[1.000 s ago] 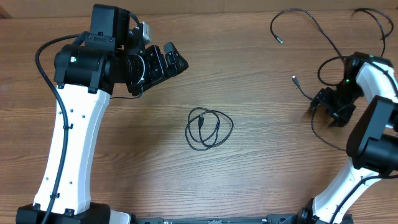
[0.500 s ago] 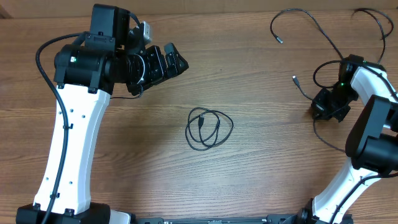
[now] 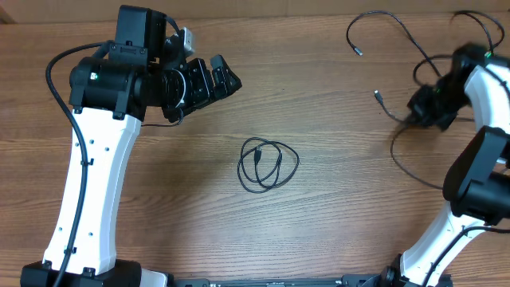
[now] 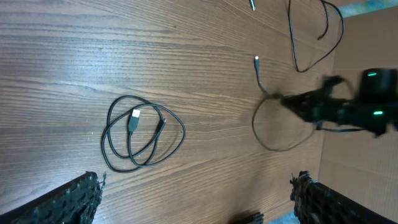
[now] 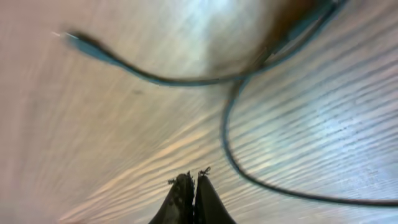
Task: Untangle cables
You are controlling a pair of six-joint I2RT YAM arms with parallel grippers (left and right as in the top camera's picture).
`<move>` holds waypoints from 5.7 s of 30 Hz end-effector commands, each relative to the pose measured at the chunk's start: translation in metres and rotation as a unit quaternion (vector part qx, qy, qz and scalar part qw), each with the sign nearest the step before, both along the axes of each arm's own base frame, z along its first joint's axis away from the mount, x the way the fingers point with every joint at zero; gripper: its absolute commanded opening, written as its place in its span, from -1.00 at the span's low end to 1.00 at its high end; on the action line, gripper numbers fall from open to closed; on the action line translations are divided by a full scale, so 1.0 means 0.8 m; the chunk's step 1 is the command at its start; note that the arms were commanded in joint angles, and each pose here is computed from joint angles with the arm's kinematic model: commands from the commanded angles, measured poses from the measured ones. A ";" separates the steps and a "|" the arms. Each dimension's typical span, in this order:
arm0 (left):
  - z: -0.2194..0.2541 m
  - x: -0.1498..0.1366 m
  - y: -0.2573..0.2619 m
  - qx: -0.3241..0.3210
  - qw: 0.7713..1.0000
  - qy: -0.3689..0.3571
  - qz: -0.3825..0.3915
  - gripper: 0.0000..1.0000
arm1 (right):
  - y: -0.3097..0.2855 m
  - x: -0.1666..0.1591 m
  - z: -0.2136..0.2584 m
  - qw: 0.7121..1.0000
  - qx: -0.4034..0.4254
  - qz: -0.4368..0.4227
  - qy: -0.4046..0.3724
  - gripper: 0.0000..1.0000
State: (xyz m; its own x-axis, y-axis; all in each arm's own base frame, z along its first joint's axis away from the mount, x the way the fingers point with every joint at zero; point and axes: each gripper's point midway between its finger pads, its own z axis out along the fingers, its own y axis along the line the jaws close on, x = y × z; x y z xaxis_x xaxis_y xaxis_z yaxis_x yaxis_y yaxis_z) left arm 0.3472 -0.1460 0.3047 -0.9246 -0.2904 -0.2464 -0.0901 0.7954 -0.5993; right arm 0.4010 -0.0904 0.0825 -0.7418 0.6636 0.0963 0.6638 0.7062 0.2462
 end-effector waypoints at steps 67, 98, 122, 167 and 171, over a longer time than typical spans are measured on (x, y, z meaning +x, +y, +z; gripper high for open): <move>0.012 0.000 -0.001 0.007 1.000 -0.025 -0.012 1.00 | -0.026 0.070 0.107 0.989 -0.040 -0.080 -0.114 -0.93; 0.010 0.003 0.004 0.019 0.999 -0.027 -0.005 1.00 | -0.198 -0.113 0.022 0.955 -0.133 -0.242 0.107 0.81; 0.010 0.003 0.004 0.019 0.999 -0.027 -0.004 1.00 | -0.169 -0.091 -0.089 0.967 -0.066 -0.243 0.048 -0.87; 0.057 -0.067 0.039 0.079 0.992 -0.092 -0.017 0.99 | -0.018 -0.081 0.360 0.959 -0.067 -0.061 -0.268 1.00; 0.052 -0.098 0.078 0.130 0.988 -0.060 0.056 0.99 | 0.052 -0.107 0.395 0.947 -0.077 0.012 -0.311 1.00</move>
